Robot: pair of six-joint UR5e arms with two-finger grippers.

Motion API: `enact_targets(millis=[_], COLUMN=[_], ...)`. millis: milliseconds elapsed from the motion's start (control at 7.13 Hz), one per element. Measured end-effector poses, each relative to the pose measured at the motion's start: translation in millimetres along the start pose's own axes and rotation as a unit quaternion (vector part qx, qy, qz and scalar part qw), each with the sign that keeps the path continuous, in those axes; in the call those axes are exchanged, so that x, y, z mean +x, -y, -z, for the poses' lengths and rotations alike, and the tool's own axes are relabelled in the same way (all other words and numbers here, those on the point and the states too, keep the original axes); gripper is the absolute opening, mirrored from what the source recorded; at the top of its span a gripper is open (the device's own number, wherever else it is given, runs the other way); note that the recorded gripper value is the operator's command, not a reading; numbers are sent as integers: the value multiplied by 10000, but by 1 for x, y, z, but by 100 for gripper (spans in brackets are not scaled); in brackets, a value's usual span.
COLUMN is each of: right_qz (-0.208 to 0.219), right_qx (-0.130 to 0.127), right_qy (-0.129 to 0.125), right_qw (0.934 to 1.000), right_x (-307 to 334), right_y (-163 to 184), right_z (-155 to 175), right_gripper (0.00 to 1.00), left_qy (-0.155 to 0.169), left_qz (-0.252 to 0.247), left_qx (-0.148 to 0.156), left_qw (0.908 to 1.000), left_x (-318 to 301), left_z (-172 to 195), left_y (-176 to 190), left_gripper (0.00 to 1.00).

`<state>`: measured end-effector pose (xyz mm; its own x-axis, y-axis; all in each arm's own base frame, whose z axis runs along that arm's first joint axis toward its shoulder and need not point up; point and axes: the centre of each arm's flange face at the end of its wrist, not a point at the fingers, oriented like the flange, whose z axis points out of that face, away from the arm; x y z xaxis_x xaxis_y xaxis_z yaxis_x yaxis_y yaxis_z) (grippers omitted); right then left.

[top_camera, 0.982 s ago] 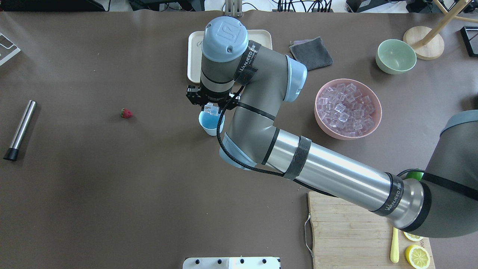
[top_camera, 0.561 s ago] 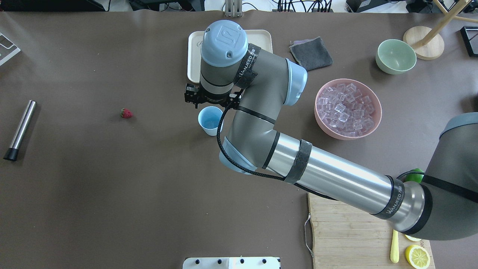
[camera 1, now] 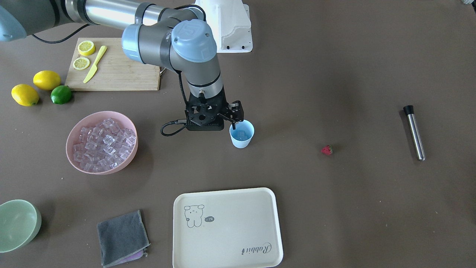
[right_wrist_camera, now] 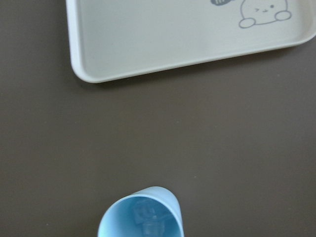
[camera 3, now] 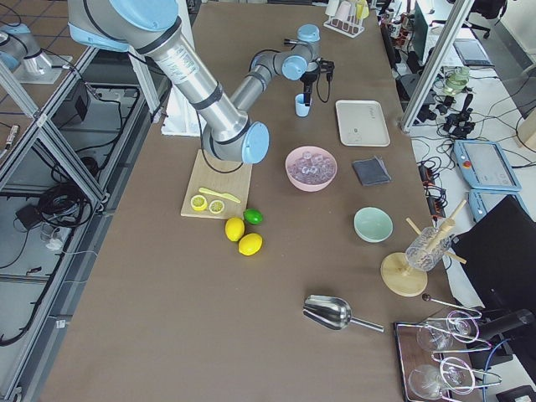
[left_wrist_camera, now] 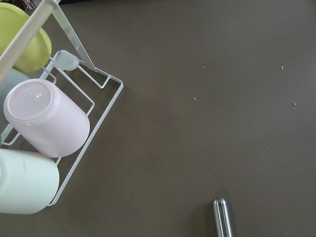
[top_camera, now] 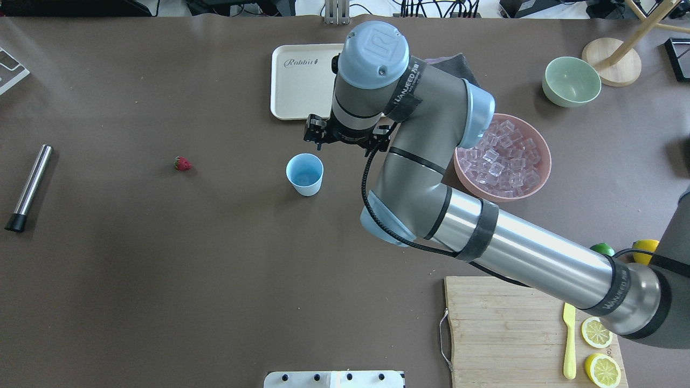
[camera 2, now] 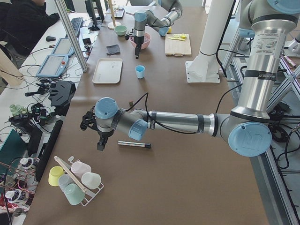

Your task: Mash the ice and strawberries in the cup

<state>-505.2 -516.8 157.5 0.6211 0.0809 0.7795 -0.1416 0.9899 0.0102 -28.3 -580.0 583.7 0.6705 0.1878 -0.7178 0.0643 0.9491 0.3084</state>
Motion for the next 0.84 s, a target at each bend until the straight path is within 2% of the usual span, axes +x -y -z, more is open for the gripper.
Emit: enact_targets(millis=[140,421,561,841], right_qz=[166,774,1094,1444], right_qx=[-75,-185,-215,-328], right_qy=[-87,-309,-476,-545], right_qw=[9998,9963,9926,9875], right_x=[61,202,273,393], right_y=[13,44,57,69], right_z=[24,63,73,103], right_gripper=[99,99,99,99], left_qy=[56,82,79,82], left_qz=[53,211,313,525], left_qx=[-8,-37,-98,-262], left_qw=[10000,9997,9994,9982], left_x=[3,27,55,135], left_z=[1,-5,-20,-63], left_y=[6,22,32,42], left_gripper=[98,98,98,98])
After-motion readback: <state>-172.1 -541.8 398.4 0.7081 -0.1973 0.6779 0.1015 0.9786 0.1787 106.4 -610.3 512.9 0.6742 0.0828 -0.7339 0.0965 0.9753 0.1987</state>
